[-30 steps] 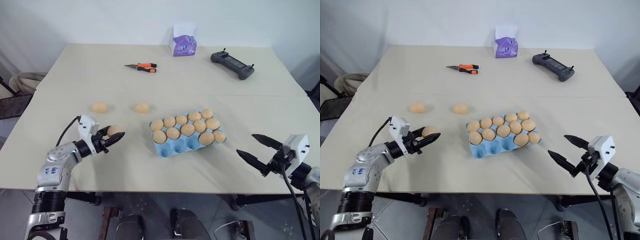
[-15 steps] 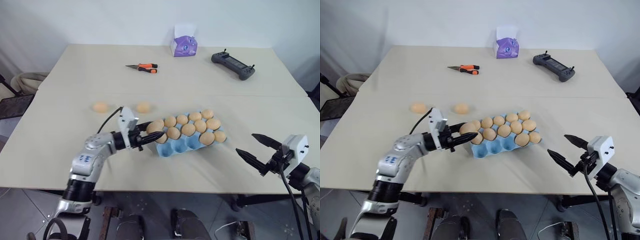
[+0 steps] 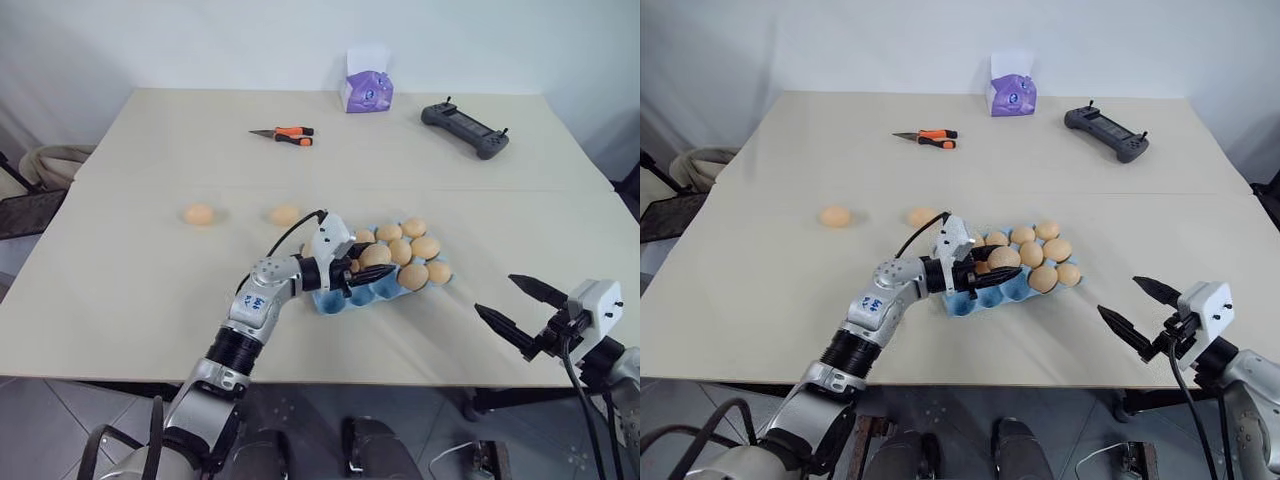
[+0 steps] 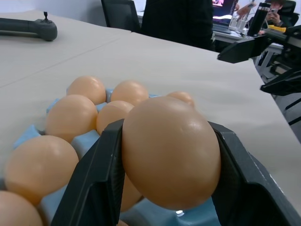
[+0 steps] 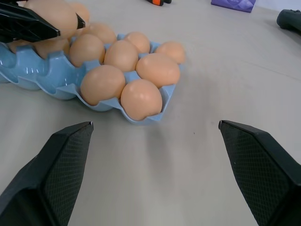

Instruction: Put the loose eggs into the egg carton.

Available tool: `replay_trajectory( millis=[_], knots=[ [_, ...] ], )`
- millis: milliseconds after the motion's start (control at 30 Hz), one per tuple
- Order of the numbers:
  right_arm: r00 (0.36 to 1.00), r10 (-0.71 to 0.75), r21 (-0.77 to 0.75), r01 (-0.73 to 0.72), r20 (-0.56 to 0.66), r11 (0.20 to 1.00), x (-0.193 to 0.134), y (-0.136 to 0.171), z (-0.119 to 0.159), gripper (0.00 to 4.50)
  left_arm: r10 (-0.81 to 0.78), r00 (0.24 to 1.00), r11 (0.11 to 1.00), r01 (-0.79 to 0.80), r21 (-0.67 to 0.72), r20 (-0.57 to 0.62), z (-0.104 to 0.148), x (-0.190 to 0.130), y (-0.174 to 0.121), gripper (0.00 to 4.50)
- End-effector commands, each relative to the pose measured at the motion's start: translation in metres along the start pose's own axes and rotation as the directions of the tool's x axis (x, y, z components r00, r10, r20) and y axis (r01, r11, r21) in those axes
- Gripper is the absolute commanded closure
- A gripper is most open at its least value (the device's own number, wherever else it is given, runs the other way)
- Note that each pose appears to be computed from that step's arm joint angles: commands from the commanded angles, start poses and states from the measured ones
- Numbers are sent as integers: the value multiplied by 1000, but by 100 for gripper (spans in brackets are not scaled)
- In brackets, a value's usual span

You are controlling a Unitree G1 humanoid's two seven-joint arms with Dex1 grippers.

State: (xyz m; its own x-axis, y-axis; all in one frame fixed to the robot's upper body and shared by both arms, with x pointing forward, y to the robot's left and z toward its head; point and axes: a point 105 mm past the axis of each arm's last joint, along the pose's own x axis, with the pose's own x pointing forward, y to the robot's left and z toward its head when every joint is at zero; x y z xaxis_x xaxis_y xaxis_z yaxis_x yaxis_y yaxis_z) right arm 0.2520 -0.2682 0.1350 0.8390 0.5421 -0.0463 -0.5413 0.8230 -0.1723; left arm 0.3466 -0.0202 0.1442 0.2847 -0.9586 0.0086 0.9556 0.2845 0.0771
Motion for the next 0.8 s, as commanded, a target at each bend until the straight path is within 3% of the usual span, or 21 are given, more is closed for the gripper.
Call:
replay_trajectory(
  millis=[33, 233, 500, 600, 767, 800],
  knots=[
    [999, -16, -40, 18, 45, 999, -3, -1, 14, 0, -101, 995, 994, 101, 41, 19, 11, 7, -16, 222],
    [999, -24, -38, 26, 43, 999, -4, 0, 13, 0, -169, 986, 985, 169, 44, -13, 8, 1, -30, 222],
    [999, -21, -33, 22, 46, 999, -1, 0, 13, 0, -116, 993, 992, 118, 36, -32, 6, 0, -23, 222],
    [999, -18, -34, 20, 49, 999, 0, 0, 14, 0, -100, 995, 994, 101, 49, -26, 8, 3, -22, 159],
    [999, -17, -34, 19, 49, 999, 0, 1, 14, 0, -104, 995, 993, 103, 63, 1, 14, 5, -24, 8],
    [999, -17, -34, 19, 49, 999, 0, 1, 14, 0, -102, 995, 992, 101, 71, 9, 17, 4, -24, 2]
  ],
)
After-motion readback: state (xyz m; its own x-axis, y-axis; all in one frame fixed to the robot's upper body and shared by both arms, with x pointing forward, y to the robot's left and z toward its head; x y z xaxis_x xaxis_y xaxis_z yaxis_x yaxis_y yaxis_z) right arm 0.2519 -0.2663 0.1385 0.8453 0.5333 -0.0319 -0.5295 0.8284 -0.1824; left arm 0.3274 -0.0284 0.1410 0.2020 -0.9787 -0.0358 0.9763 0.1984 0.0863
